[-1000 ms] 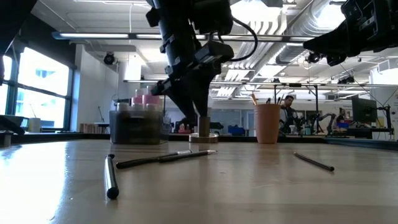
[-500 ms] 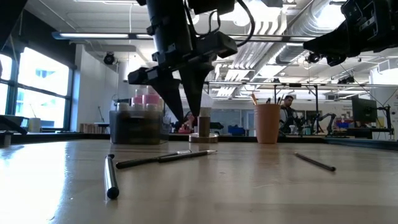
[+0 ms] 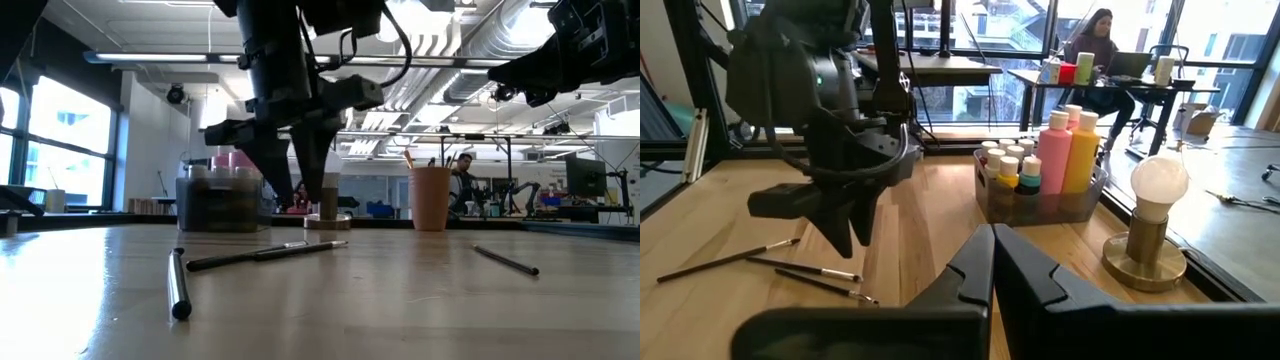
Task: Pick & Place Paint Supplies
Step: Put the silver paintbrush into the orange cup
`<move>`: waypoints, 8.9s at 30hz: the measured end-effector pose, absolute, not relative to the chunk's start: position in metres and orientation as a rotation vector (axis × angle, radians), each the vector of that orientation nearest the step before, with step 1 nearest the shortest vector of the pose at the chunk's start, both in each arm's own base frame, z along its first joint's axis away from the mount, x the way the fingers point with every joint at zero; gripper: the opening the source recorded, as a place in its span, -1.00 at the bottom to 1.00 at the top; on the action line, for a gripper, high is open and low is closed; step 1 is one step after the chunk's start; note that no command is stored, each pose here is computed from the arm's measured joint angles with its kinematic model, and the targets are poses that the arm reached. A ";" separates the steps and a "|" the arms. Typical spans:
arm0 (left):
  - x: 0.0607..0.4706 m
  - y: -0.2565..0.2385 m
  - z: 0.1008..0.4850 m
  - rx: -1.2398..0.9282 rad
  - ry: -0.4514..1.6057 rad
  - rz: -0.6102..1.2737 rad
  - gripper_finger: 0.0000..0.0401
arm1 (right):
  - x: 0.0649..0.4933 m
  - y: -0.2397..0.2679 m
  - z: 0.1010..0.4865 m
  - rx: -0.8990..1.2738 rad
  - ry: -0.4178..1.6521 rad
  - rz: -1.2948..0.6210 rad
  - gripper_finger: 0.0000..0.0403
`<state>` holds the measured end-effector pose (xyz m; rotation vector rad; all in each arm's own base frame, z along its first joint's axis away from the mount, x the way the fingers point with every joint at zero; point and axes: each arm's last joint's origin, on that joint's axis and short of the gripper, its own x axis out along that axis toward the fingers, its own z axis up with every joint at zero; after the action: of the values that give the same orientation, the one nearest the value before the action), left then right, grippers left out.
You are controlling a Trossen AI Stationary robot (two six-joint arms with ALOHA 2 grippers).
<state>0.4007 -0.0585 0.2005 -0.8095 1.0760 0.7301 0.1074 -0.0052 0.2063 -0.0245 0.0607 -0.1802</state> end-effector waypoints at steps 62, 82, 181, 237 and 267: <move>0.414 -0.061 0.159 -0.774 1.118 0.761 -0.31 | 0.108 -0.005 0.204 -0.027 0.087 -0.183 -0.99; 0.413 -0.061 0.158 -0.782 1.124 0.765 -0.45 | 0.108 -0.005 0.204 -0.027 0.087 -0.183 -0.99; 0.508 0.220 0.296 0.261 -0.179 0.495 -1.00 | 0.106 -0.008 0.199 -0.048 0.140 -0.261 -0.99; 0.525 0.228 0.224 0.193 0.042 0.467 -0.50 | 0.106 -0.009 0.196 -0.071 0.174 -0.307 -0.99; 0.451 0.138 0.348 0.181 0.597 0.416 -0.15 | 0.105 -0.009 0.194 -0.078 0.201 -0.306 -0.99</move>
<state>0.4506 0.1379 0.3476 0.1810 0.5969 0.4165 0.1052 -0.0089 0.1936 -0.0776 0.2009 -0.3058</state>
